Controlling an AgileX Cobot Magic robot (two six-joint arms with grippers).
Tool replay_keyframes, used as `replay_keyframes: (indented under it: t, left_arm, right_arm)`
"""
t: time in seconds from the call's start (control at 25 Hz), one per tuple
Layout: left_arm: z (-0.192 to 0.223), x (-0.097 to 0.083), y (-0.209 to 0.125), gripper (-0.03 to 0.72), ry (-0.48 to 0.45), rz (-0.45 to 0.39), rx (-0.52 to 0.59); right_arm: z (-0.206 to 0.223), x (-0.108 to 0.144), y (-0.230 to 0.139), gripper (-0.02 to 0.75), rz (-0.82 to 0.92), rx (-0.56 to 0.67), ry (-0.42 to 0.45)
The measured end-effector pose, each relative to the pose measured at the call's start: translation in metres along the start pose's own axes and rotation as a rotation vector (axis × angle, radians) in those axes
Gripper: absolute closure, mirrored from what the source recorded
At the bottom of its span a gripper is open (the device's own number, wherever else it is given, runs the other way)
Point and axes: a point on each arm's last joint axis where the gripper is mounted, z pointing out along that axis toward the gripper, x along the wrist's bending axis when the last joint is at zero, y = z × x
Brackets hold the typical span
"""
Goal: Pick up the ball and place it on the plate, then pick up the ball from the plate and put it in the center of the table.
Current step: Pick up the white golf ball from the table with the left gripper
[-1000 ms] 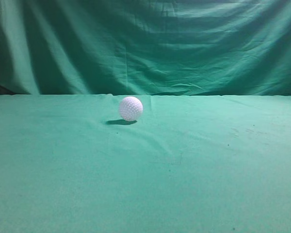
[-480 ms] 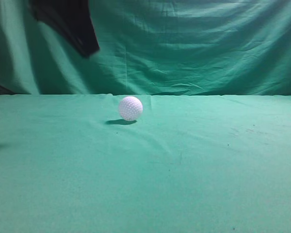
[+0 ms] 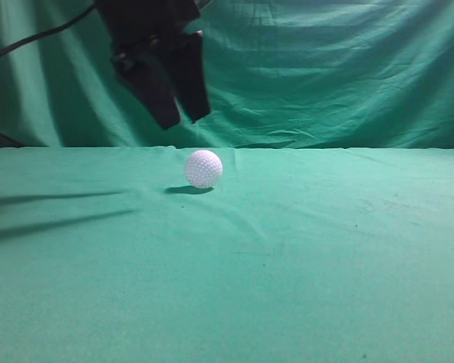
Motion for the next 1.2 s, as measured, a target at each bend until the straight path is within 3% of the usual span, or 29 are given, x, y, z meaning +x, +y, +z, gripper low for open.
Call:
replay_keyframes:
  t: [0.08, 0.16, 0.36, 0.4, 0.56, 0.6, 0.92, 1.2]
  left_arm:
    - [0.004, -0.001, 0.005, 0.108, 0.002, 0.002, -0.009]
    - [0.009, -0.002, 0.008, 0.038, -0.002, -0.003, -0.008]
    - [0.029, 0.001, 0.009, 0.046, -0.009, -0.011, 0.008]
    - [0.032, 0.003, 0.010, 0.116, -0.005, -0.013, 0.004]
    - [0.043, 0.009, 0.013, 0.113, -0.005, -0.016, 0.009]
    - [0.047, 0.010, 0.014, 0.153, -0.008, -0.020, 0.011]
    - [0.064, 0.015, 0.010, 0.138, -0.027, -0.050, 0.061]
    - [0.064, 0.017, 0.008, 0.138, 0.011, -0.020, 0.090]
  right_arm:
    - [0.000, 0.000, 0.000, 0.691, 0.000, 0.000, 0.000]
    - [0.000, 0.000, 0.000, 0.691, 0.000, 0.000, 0.000]
    - [0.000, 0.000, 0.000, 0.691, 0.000, 0.000, 0.000]
    - [0.000, 0.000, 0.000, 0.691, 0.000, 0.000, 0.000]
    - [0.000, 0.000, 0.000, 0.691, 0.000, 0.000, 0.000]
    - [0.000, 0.000, 0.000, 0.691, 0.000, 0.000, 0.000]
    - [0.000, 0.000, 0.000, 0.691, 0.000, 0.000, 0.000]
    - [0.000, 0.000, 0.000, 0.691, 0.000, 0.000, 0.000]
